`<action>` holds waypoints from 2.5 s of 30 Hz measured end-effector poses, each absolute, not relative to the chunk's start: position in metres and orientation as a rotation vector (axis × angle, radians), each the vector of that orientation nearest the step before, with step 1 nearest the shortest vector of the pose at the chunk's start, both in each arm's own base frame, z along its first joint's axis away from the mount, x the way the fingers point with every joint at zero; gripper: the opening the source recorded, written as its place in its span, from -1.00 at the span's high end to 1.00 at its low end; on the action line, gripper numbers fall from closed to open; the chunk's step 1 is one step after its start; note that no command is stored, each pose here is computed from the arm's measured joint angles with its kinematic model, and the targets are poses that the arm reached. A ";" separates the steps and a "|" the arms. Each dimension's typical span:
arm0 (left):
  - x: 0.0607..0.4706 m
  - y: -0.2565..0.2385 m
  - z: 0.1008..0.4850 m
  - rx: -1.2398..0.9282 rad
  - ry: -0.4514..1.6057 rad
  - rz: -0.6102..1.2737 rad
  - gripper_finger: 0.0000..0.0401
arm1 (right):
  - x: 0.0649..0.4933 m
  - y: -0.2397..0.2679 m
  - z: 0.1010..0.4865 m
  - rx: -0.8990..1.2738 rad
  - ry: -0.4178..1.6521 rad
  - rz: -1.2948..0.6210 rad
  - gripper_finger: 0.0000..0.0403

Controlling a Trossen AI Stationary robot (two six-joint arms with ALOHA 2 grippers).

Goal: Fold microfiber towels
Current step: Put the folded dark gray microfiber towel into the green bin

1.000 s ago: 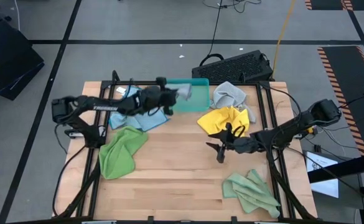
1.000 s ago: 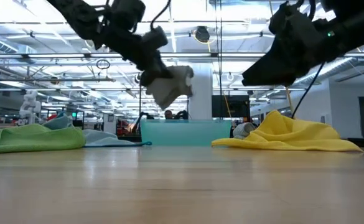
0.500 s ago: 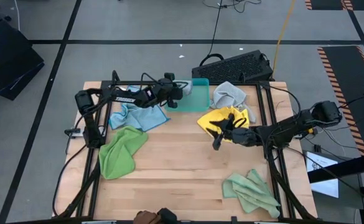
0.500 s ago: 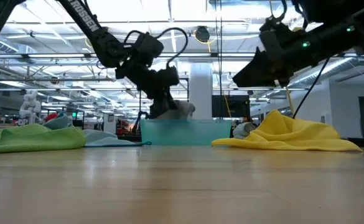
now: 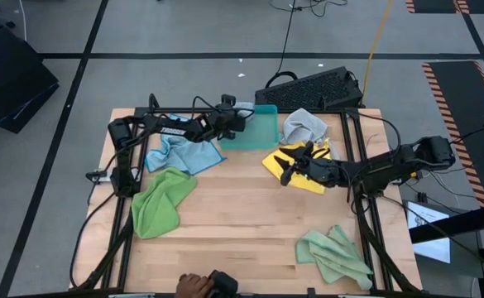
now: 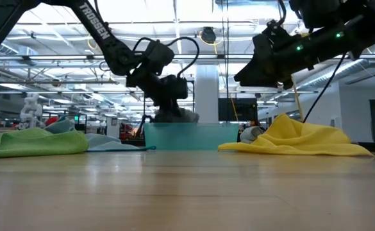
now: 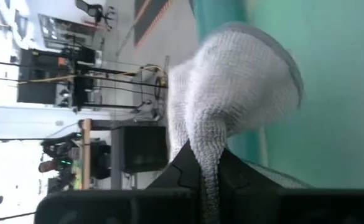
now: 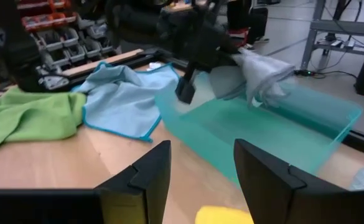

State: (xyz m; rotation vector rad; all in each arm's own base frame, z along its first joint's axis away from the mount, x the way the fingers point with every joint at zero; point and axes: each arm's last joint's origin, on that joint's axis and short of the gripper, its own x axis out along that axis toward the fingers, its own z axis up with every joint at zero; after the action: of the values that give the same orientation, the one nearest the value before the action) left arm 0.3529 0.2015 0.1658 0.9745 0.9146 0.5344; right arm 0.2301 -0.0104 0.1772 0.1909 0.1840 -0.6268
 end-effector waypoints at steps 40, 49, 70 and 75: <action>0.347 0.143 0.236 0.646 0.790 0.414 0.95 | 0.350 -0.126 0.192 -0.254 0.482 -0.593 0.15; 0.347 0.144 0.238 0.652 0.795 0.477 0.96 | 0.352 -0.118 0.190 -0.227 0.492 -0.580 0.64; 0.341 0.150 0.238 0.565 0.802 0.514 0.96 | 0.318 -0.098 0.217 -0.133 0.671 -0.512 0.26; 0.340 0.151 0.236 0.456 0.773 0.465 0.93 | 0.303 -0.094 0.208 -0.073 0.563 -0.544 0.16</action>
State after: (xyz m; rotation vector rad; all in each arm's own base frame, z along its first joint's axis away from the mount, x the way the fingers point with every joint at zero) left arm 0.3396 0.1509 0.2360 0.4564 0.7731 0.4654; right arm 0.3029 -0.0936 0.2079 -0.0734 0.5626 -0.5444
